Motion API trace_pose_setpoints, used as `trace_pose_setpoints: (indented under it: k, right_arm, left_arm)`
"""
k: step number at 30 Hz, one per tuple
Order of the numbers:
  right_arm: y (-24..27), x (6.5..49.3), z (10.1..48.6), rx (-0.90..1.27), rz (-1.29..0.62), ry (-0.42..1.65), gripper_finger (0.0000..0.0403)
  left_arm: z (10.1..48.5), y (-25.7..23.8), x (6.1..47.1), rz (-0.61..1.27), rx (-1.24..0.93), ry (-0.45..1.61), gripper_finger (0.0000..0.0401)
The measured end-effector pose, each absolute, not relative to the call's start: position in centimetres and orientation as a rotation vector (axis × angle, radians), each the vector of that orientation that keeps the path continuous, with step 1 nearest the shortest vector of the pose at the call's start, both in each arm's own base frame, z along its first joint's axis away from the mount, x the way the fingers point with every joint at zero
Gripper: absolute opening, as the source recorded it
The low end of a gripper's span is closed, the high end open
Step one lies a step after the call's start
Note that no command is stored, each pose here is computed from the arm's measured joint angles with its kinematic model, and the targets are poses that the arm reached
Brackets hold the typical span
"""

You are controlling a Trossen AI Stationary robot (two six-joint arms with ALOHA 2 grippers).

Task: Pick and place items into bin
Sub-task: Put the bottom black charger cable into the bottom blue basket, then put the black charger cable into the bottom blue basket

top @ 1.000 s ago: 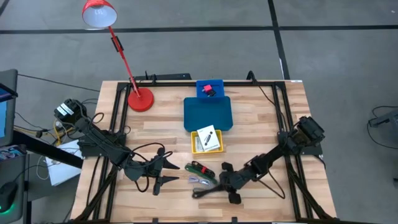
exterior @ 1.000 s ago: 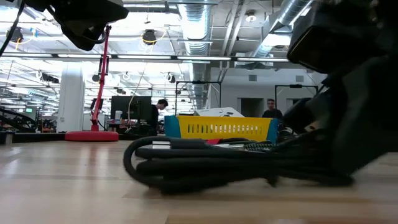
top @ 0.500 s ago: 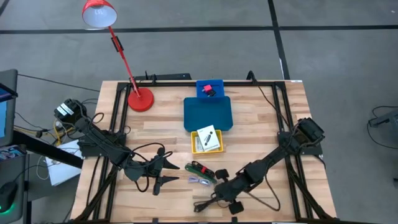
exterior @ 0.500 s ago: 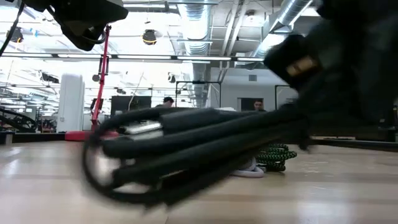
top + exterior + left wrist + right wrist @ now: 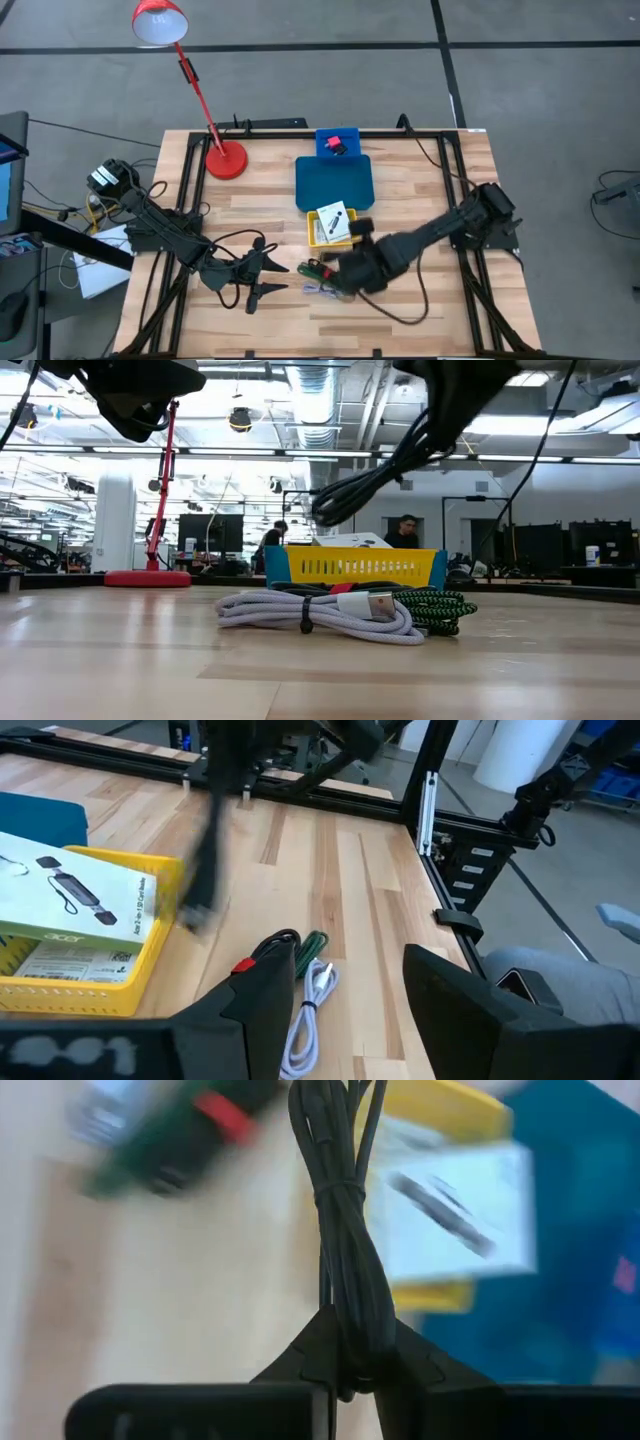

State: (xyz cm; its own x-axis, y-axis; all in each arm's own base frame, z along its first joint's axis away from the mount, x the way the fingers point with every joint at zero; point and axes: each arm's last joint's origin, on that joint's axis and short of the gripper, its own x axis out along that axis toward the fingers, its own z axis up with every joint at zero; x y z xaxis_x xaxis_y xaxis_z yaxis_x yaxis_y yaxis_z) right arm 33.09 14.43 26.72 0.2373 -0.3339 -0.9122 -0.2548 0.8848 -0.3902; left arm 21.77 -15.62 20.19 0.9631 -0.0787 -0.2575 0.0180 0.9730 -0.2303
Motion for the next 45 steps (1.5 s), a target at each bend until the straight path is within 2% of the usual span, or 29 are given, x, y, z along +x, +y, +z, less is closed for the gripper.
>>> trace_pose_setpoints:
  k: [7,15,25,35,41,45]
  right_arm:
    - [7.9,34.4,29.8,-0.521,-0.225,1.433,0.0034]
    - [-0.8,35.9,30.6,-0.439,-0.344,1.452,0.003]
    - [-9.1,35.8,30.6,-0.228,-0.556,1.389,0.009]
    - [-9.4,36.0,30.4,-0.154,-0.483,1.372,0.0101]
    - [-7.4,36.0,30.3,-0.18,-0.425,1.408,0.0102]
    - [-5.2,36.0,30.2,-0.121,-0.329,1.438,0.0102]
  left_arm:
    - [20.2,-15.6,21.8,-0.049,-0.231,0.269,0.0178]
    - [20.2,-15.7,21.8,-0.083,-0.235,0.28,0.0178]
    - [20.2,-15.8,21.7,-0.126,-0.24,0.293,0.0178]
    - [19.7,-15.8,21.6,-0.117,-0.212,0.332,0.0178]
    - [19.5,-15.7,21.5,-0.104,-0.24,0.357,0.0178]
    - [19.5,-15.7,21.5,-0.101,-0.256,0.358,0.0178]
